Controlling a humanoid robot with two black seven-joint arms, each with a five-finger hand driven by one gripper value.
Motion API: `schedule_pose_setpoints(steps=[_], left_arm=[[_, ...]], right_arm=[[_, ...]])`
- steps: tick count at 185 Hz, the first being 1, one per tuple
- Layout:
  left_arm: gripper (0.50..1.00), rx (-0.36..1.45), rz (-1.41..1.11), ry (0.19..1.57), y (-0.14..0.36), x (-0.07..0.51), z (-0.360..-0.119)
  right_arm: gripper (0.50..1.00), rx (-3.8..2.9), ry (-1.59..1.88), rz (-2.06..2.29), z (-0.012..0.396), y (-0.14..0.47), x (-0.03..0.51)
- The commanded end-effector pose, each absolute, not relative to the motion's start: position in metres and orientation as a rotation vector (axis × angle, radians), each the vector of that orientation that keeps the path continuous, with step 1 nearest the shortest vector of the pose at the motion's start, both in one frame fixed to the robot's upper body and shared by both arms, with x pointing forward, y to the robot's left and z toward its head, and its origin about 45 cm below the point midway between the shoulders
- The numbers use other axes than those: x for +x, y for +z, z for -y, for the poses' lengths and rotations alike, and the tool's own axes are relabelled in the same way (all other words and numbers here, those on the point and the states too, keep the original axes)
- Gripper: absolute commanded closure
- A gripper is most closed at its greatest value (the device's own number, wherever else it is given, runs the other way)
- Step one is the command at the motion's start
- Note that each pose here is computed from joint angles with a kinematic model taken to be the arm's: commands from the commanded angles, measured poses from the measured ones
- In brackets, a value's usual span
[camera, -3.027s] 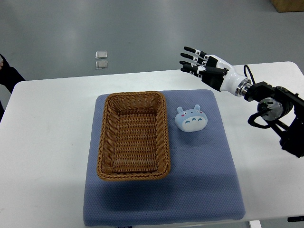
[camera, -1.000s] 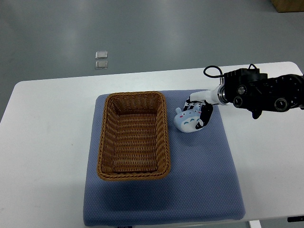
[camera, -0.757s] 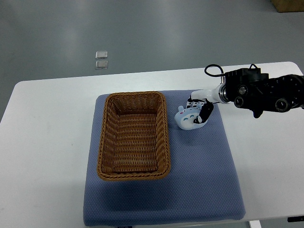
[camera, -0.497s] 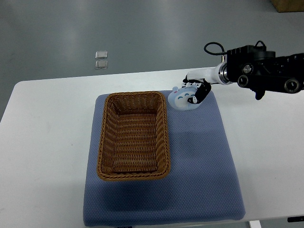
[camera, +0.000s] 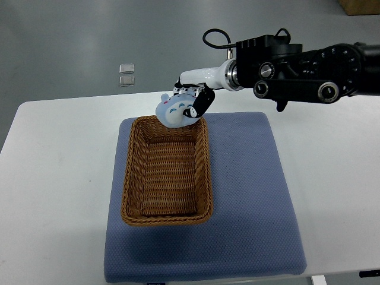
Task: Place blue toy in brown basket
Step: 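Lower the toy into the wicker basket and open the right hand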
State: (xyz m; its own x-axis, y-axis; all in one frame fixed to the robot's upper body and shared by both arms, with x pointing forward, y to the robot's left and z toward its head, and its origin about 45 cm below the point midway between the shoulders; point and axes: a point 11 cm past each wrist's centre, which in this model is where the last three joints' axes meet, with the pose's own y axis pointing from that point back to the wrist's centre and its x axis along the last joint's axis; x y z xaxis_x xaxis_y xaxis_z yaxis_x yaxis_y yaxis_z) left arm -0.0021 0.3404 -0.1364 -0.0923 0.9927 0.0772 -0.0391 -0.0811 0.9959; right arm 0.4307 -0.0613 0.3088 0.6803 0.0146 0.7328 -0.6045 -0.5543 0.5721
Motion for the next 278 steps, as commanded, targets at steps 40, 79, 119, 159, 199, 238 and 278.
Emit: schedule_pose_setpoints(steps=[40, 79, 119, 159, 199, 238, 278], left_arm=[[0.500, 1.173, -1.190, 1.352, -0.136, 0.010, -0.338], [0.500, 1.176, -1.188, 1.351, -0.136, 0.010, -0.339], [0.500, 1.175, -1.189, 1.352, -0.136, 0.010, -0.339], [0.500, 1.175, -1.189, 1.352, -0.136, 0.010, -0.339], [0.500, 1.176, -1.188, 1.353, -0.136, 0.010, -0.339], [0.500, 1.179, -1.186, 1.357, -0.136, 0.009, -0.340], [0.500, 1.182, -1.186, 1.361, -0.136, 0.009, -0.342]], right_arm=[[0.938, 2.047, 0.820, 0.408, 0.024, 0.241, 0.413], [0.932, 2.043, 0.752, 0.452, 0.034, 0.210, 0.412], [0.789, 2.043, 0.726, 0.485, 0.042, 0.199, 0.415], [0.654, 2.065, 0.729, 0.473, 0.040, 0.199, 0.413], [0.613, 2.132, 0.703, 0.493, 0.027, 0.218, 0.416], [0.609, 2.179, 0.699, 0.488, 0.025, 0.252, 0.427], [0.609, 2.338, 0.641, 0.775, 0.056, 0.317, 0.462]])
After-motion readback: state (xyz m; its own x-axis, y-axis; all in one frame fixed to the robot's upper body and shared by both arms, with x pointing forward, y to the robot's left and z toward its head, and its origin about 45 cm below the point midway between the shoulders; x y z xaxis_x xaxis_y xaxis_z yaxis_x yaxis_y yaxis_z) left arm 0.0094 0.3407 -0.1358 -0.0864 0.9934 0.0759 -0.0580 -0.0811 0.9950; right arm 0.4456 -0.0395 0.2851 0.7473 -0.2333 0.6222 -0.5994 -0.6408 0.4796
